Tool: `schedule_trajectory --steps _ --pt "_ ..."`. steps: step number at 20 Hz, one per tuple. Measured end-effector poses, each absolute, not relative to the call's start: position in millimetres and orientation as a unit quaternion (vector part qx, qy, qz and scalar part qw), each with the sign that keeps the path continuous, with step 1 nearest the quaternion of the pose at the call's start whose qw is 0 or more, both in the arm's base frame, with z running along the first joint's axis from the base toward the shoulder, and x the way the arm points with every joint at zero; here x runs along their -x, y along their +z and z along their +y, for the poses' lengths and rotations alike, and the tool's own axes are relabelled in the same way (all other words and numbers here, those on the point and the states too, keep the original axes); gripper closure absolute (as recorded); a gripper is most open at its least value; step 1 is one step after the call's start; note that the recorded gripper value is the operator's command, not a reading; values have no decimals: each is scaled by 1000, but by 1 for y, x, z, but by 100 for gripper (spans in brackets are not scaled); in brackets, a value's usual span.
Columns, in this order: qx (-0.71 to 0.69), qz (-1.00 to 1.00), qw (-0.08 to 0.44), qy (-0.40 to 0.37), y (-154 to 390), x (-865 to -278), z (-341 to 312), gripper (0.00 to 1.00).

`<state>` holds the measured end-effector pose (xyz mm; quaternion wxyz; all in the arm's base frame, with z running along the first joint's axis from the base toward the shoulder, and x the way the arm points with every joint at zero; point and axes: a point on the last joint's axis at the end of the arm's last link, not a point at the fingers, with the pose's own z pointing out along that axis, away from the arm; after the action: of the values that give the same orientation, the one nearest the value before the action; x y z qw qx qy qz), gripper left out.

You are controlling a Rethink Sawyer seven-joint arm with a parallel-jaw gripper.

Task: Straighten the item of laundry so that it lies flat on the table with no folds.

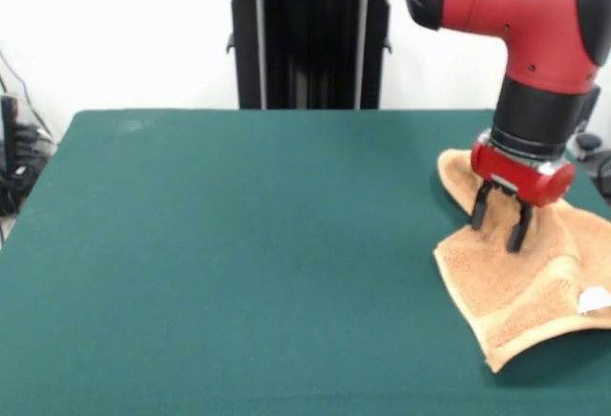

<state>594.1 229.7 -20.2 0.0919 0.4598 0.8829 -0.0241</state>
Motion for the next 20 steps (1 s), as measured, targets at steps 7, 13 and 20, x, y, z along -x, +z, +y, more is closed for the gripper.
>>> schedule_trajectory --steps 7,13,20 --pt "-451 882 107 -86 8 -595 198 0" --pt "-469 869 125 -98 30 -611 162 0" --pt "-513 844 138 -70 27 -637 110 0"
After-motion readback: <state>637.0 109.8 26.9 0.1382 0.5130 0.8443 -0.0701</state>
